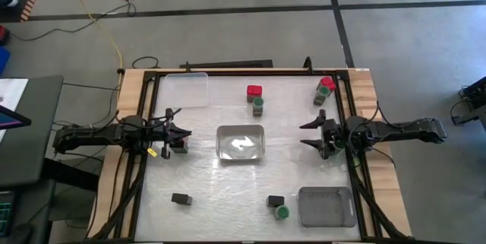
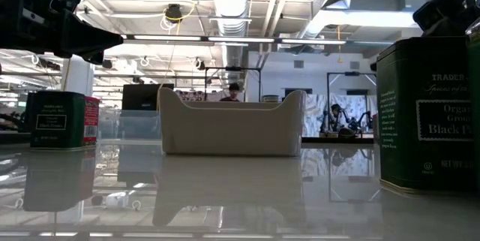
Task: Sort spices by type
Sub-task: Put the middle green seasoning bottle into the black bin
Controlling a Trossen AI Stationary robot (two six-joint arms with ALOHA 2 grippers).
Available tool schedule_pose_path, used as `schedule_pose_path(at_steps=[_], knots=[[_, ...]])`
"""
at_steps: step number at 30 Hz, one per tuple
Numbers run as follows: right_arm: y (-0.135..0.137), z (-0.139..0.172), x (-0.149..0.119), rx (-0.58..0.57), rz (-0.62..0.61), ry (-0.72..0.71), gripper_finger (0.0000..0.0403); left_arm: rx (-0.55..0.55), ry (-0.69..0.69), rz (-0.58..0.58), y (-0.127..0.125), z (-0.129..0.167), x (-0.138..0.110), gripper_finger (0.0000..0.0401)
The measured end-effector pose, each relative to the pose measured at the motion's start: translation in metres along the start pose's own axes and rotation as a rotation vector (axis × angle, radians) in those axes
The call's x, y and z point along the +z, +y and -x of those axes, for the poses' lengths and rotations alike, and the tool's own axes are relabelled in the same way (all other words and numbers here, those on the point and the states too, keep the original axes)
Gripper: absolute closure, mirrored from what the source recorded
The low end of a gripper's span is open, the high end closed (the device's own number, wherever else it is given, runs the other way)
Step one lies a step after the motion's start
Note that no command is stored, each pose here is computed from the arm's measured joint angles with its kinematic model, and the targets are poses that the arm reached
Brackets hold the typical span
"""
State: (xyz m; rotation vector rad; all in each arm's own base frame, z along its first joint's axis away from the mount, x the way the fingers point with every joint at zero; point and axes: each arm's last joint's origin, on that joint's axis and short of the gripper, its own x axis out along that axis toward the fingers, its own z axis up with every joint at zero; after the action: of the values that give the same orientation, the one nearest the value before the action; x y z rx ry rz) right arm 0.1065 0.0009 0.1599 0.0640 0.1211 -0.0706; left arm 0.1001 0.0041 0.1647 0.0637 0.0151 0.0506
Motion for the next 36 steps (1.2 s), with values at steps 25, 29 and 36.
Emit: schedule_pose_path(at_steps=[25, 29, 36], knots=[[-0.024, -0.003, 0.141, -0.575, -0.439, 0.272, 0.0112, 0.000, 0.000, 0.000, 0.000, 0.000, 0.000, 0.0401], [-0.024, -0.004, 0.154, -0.679, -0.576, 0.496, 0.0112, 0.000, 0.000, 0.000, 0.000, 0.000, 0.000, 0.0401], [-0.019, -0.001, 0.160, -0.801, -0.699, 0.722, 0.0112, 0.001, 0.000, 0.000, 0.000, 0.000, 0.000, 0.0401]])
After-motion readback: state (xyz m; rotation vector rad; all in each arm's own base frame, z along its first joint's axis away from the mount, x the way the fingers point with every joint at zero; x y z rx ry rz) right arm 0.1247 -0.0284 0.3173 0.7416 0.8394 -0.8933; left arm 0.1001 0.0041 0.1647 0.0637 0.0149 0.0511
